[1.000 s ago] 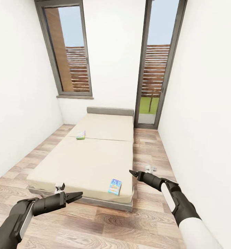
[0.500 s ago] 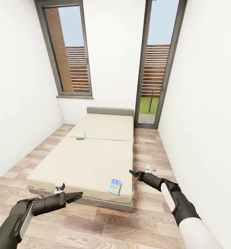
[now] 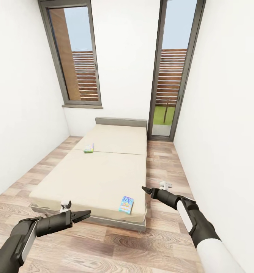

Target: Put all the toys in the child's room - the three board games (two on the bed and one on the table), the two jigsaw puzzles on the table, and the tennis ball on the table - inside the toy box on the table in the child's room.

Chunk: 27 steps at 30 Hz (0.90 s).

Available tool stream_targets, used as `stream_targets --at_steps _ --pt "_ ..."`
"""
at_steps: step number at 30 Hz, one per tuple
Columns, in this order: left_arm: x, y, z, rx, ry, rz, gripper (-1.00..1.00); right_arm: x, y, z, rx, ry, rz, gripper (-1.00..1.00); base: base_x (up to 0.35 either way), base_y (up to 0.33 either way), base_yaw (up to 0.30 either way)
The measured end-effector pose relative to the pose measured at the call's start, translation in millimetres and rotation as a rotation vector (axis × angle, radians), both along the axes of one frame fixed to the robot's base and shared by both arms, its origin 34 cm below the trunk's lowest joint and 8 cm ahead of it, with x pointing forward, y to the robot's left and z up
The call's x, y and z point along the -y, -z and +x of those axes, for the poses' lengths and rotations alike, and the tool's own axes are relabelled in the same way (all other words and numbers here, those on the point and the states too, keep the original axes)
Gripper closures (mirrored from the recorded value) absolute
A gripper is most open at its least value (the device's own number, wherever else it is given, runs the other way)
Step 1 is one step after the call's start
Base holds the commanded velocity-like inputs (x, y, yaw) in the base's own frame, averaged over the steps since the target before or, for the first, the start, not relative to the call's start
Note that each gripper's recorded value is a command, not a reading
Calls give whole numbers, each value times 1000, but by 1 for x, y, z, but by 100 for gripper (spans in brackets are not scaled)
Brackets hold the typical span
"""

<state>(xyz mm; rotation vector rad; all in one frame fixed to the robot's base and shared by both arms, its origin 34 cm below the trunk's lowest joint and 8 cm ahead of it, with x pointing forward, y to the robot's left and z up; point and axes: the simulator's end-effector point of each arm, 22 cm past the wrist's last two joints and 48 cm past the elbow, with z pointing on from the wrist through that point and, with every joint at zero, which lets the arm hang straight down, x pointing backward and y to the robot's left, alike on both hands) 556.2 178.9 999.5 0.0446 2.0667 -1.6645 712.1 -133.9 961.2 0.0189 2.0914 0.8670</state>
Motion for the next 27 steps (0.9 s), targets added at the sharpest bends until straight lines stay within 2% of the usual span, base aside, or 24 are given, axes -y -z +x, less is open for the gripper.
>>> stream_targets --at_steps 8,27 --pt "0 -1 0 3 0 1 -100 0 -1 0 1 -1 1 -100 0 0 -80" --pt "0 -11 0 24 0 1 -100 0 -14 0 21 0 0 -100 0 68 -201"
